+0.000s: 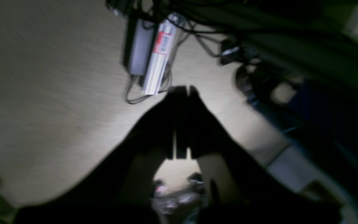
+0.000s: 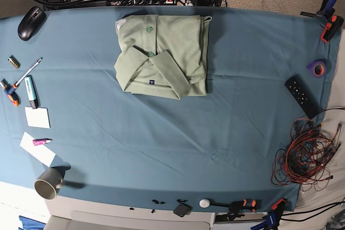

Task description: Fold the T-shirt properly

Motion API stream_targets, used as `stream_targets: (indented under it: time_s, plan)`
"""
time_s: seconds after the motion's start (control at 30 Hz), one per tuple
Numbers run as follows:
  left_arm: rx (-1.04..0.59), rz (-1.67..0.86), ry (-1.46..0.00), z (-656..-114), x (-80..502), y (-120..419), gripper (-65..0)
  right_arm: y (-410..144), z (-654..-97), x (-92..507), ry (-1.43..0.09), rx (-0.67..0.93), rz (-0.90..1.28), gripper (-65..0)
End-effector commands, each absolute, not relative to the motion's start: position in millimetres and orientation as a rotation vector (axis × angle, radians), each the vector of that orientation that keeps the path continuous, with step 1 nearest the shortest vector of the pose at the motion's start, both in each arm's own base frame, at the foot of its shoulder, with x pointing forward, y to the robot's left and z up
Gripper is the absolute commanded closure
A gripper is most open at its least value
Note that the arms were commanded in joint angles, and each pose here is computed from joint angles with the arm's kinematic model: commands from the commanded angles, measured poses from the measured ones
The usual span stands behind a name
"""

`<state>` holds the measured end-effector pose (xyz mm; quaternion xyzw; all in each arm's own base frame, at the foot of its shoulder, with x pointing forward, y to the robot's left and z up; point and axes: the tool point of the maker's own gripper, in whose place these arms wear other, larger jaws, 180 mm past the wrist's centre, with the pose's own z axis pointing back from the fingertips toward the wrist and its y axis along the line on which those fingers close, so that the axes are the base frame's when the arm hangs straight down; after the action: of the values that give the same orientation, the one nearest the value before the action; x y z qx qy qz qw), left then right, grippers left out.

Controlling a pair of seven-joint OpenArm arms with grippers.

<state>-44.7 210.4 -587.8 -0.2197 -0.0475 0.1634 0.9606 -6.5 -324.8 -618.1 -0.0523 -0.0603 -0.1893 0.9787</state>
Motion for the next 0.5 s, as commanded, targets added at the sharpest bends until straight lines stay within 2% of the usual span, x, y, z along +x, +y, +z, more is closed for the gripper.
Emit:
stream_targets:
  time_s: [0.0, 0.23, 0.47]
  plan:
    - [-0.405, 0.29, -0.106, -592, -41, 217, 0.0, -329, -617, -7, -0.134, -0.12, -0.381, 0.0]
    - [-0.099, -0.053, -0.153, -631, -12, 212, 0.0, -318, -624, -18, -0.097, -0.174, -0.42, 0.0]
    - [-0.114, -0.229, -0.113, -646, -6, 154, 0.0, -281, -635, -19, -0.096, -0.126, -0.435, 0.0]
